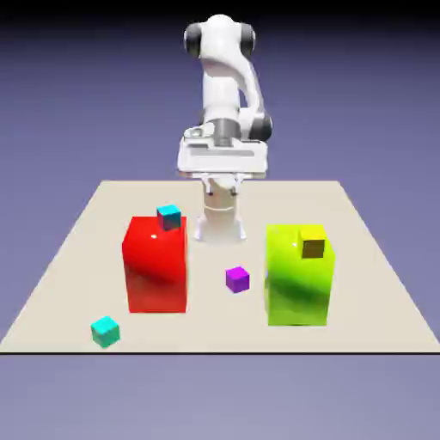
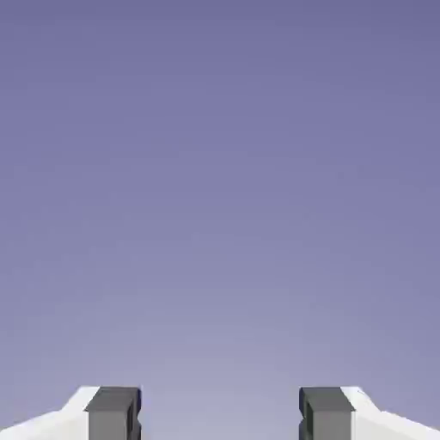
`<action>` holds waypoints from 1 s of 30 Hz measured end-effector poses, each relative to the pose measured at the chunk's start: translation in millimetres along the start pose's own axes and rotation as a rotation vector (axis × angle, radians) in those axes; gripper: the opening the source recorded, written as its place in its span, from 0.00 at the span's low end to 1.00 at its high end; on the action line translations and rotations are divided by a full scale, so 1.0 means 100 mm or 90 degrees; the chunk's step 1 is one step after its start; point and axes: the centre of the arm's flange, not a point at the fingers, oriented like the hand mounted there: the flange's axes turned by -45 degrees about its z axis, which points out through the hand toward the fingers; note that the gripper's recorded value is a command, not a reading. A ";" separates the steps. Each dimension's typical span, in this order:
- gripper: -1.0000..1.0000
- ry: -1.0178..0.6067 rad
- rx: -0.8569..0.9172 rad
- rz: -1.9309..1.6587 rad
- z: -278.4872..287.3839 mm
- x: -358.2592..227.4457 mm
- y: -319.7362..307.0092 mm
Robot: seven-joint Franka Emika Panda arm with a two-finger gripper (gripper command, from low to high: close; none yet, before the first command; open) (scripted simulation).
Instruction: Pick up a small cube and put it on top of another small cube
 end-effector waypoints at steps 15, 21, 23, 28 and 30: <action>0.50 -0.308 0.045 -0.142 1.61 -0.24 0.91; 0.50 -0.425 0.060 -0.218 2.15 -0.50 1.31; 0.50 -0.463 0.064 -0.246 2.30 -0.59 1.44; 0.50 -0.556 0.075 -0.320 2.62 -0.78 1.78; 0.50 -0.592 0.078 -0.352 2.72 -0.84 1.91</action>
